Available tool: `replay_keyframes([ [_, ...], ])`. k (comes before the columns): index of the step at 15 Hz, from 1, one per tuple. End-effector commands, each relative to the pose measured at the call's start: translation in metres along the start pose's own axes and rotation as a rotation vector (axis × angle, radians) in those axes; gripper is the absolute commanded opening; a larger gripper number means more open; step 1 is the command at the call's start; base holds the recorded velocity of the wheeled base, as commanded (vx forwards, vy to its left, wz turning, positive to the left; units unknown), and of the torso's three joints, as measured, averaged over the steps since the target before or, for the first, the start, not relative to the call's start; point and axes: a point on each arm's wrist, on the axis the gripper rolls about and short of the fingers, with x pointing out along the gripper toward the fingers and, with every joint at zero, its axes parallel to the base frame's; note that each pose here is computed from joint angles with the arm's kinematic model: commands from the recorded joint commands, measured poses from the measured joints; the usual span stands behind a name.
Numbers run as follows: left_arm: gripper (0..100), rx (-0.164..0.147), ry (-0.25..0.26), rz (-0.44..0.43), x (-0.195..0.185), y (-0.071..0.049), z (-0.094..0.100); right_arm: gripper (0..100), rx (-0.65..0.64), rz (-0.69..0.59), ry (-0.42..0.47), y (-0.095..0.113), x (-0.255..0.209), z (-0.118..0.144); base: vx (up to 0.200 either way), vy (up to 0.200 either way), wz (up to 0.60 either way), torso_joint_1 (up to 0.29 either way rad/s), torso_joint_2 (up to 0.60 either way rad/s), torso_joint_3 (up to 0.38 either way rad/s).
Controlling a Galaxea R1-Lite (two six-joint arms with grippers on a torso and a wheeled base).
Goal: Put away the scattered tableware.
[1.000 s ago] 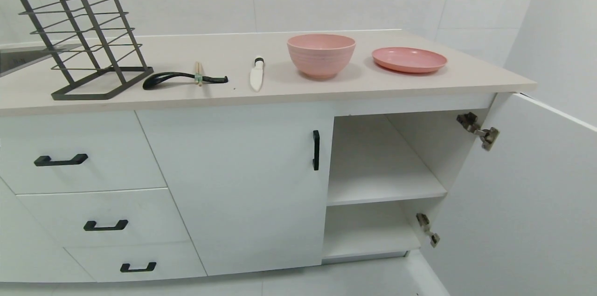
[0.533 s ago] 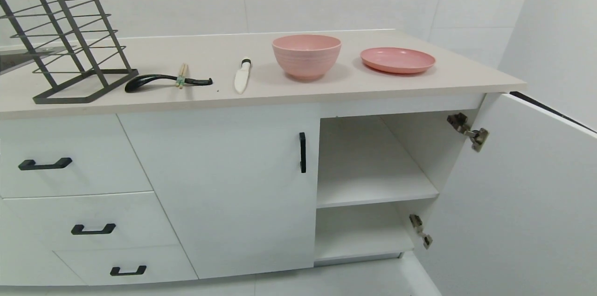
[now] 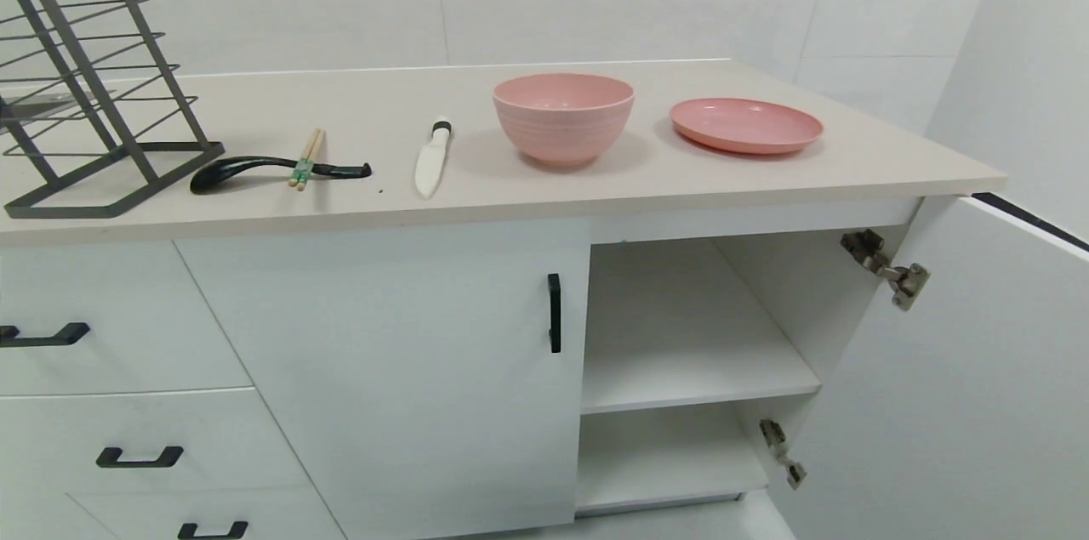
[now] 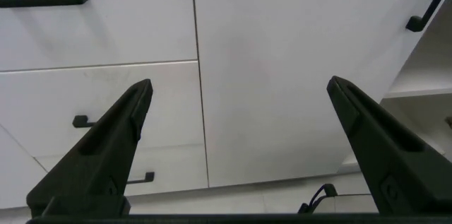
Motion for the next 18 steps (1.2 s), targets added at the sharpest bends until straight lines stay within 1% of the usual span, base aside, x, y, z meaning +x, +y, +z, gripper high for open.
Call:
replay_keyframes([
  [1, 100, 0.000, 0.001, 0.000, 0.0001, 0.0000, 0.0001, 100, 0.000, 0.000, 0.004, 0.0000, 0.0003, 0.0000, 0.000, 0.000, 0.00, 0.056, -0.06, -0.022],
  [4, 100, 0.000, 0.001, 0.000, 0.0001, 0.0000, 0.0001, 100, 0.000, 0.000, 0.002, 0.0000, 0.0002, 0.0000, 0.000, 0.000, 0.00, 0.188, -0.12, -0.084],
  [11, 100, 0.001, 0.001, 0.002, 0.0001, 0.0000, 0.0001, 100, 0.000, 0.000, 0.004, 0.0000, 0.0003, 0.0000, 0.000, 0.000, 0.00, 0.245, -0.55, -0.226],
  [14, 100, 0.001, 0.001, 0.002, 0.0001, 0.0000, 0.0001, 100, 0.000, 0.000, 0.004, 0.0000, 0.0003, 0.0000, 0.000, 0.000, 0.00, 0.090, -0.48, -0.217],
  [18, 100, 0.001, 0.001, 0.002, 0.0001, 0.0000, 0.0001, 100, 0.001, 0.000, 0.004, 0.0000, 0.0003, 0.0000, 0.000, 0.000, 0.00, 0.380, -0.49, -0.234],
])
